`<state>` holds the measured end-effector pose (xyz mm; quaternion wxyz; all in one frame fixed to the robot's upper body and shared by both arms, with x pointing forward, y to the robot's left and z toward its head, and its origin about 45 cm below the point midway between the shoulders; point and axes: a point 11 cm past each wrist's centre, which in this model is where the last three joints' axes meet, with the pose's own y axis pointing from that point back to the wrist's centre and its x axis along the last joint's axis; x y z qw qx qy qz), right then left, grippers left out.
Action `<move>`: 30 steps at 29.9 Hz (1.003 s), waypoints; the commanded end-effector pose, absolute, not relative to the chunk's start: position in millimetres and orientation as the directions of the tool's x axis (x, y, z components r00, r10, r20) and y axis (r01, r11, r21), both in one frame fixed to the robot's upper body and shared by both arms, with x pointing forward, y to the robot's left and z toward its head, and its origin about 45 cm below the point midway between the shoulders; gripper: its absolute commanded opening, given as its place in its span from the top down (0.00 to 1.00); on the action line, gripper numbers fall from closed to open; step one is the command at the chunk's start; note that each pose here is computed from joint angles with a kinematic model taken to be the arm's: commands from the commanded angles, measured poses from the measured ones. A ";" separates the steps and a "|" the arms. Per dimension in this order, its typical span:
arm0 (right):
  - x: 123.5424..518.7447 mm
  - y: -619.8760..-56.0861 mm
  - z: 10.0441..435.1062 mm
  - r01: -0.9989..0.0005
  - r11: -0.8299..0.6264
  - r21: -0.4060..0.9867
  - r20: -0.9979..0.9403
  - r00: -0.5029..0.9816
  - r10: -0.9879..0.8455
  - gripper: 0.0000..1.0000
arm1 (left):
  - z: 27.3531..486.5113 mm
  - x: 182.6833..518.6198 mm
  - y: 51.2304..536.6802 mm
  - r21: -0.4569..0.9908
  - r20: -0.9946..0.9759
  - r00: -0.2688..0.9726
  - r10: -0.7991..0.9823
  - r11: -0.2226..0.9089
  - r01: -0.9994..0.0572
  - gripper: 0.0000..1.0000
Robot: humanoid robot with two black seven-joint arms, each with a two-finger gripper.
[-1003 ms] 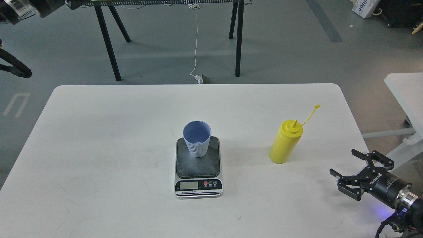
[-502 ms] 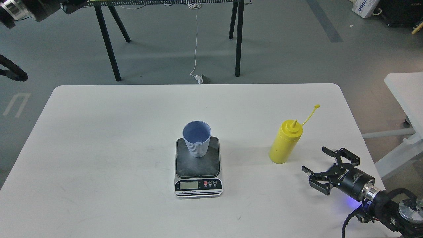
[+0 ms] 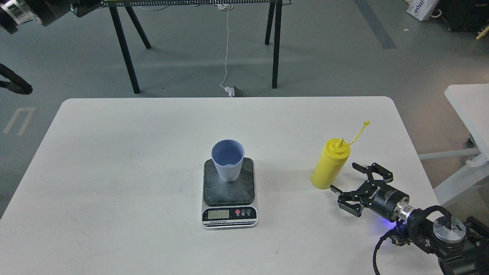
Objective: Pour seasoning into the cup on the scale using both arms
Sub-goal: 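Move the right gripper to the yellow bottle and grasp it, then lift the yellow bottle with the right gripper and tilt it over the cup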
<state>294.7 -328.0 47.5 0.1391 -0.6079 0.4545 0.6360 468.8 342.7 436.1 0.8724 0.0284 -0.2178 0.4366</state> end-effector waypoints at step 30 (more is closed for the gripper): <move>333.1 -289.0 59.1 -0.711 -0.597 0.372 -0.911 -0.157 -0.382 0.85 | 429.1 465.3 352.5 -0.126 0.399 0.517 0.757 0.604 -0.787 0.01</move>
